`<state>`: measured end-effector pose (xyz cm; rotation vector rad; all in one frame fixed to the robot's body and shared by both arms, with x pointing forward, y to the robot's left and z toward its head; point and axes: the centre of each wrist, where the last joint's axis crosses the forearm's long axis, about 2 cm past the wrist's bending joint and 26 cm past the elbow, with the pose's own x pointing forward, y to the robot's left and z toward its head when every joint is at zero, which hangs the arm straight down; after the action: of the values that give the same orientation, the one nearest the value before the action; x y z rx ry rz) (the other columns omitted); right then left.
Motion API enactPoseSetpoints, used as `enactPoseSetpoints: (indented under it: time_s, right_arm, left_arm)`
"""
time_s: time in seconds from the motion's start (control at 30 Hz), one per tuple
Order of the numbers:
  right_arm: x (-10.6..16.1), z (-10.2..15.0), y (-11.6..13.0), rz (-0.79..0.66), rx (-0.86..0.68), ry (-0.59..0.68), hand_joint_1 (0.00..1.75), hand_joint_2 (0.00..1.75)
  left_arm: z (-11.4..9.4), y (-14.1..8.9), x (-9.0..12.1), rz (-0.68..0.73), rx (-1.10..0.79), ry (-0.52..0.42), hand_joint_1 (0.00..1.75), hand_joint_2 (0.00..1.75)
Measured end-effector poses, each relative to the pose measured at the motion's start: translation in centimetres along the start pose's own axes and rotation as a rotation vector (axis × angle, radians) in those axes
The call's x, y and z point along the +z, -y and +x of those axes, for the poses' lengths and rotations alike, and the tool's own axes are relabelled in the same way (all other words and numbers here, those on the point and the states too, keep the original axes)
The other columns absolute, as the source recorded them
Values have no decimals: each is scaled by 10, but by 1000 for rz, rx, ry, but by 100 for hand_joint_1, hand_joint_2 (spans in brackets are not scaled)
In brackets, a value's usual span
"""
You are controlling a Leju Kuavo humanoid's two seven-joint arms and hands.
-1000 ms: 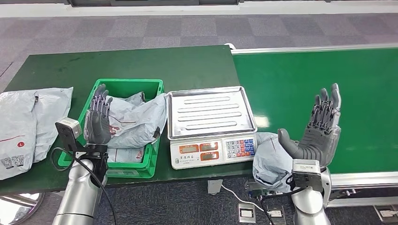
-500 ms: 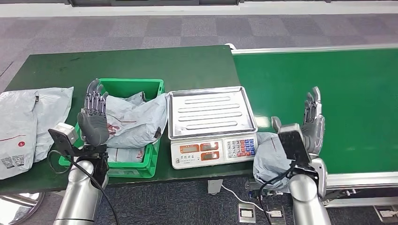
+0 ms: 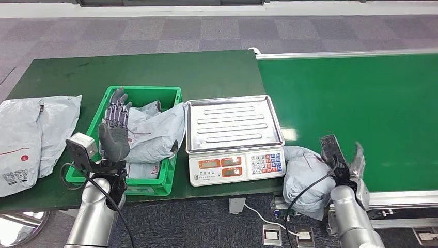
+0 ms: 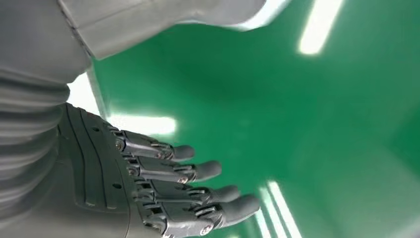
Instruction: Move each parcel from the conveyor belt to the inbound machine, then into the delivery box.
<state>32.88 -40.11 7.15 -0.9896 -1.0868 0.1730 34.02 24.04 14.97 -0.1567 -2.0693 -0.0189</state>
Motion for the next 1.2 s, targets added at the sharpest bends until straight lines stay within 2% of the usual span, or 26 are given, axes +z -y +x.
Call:
enactPoseSetpoints:
  time_s: [0.13,0.3,0.4,0.5,0.6,0.77,0.97,1.2]
  right_arm:
    - [0,-18,-4,38,34,-68,0,175]
    - [-1,-25,-8,71,47,-119,0,175]
    - [-2,-28,-11,237,91,-162,0,175]
    - [-5,-27,-13,431,76,-96,0,175]
    - [-6,-30,-13,534,42,-33,0,175]
    - [-6,-28,-16,620,10,22,0,175]
    - [0,-26,-23,733,-42,200,0,175]
    - [2,-25,-26,755,-40,216,0,175]
  left_arm:
    - [-2,2,1,-2,1,-10,0,0]
    - [-3,2,2,-3,2,-18,0,0]
    - [-3,3,2,-7,-3,-40,0,0]
    - [-5,3,3,-12,-7,-56,0,0]
    - [-6,3,3,-22,-8,-63,0,0]
    - [-8,4,2,-29,-8,-71,0,0]
    - [-9,5,1,-27,-1,-68,0,0]
    - [-9,5,1,-27,-1,-63,0,0]
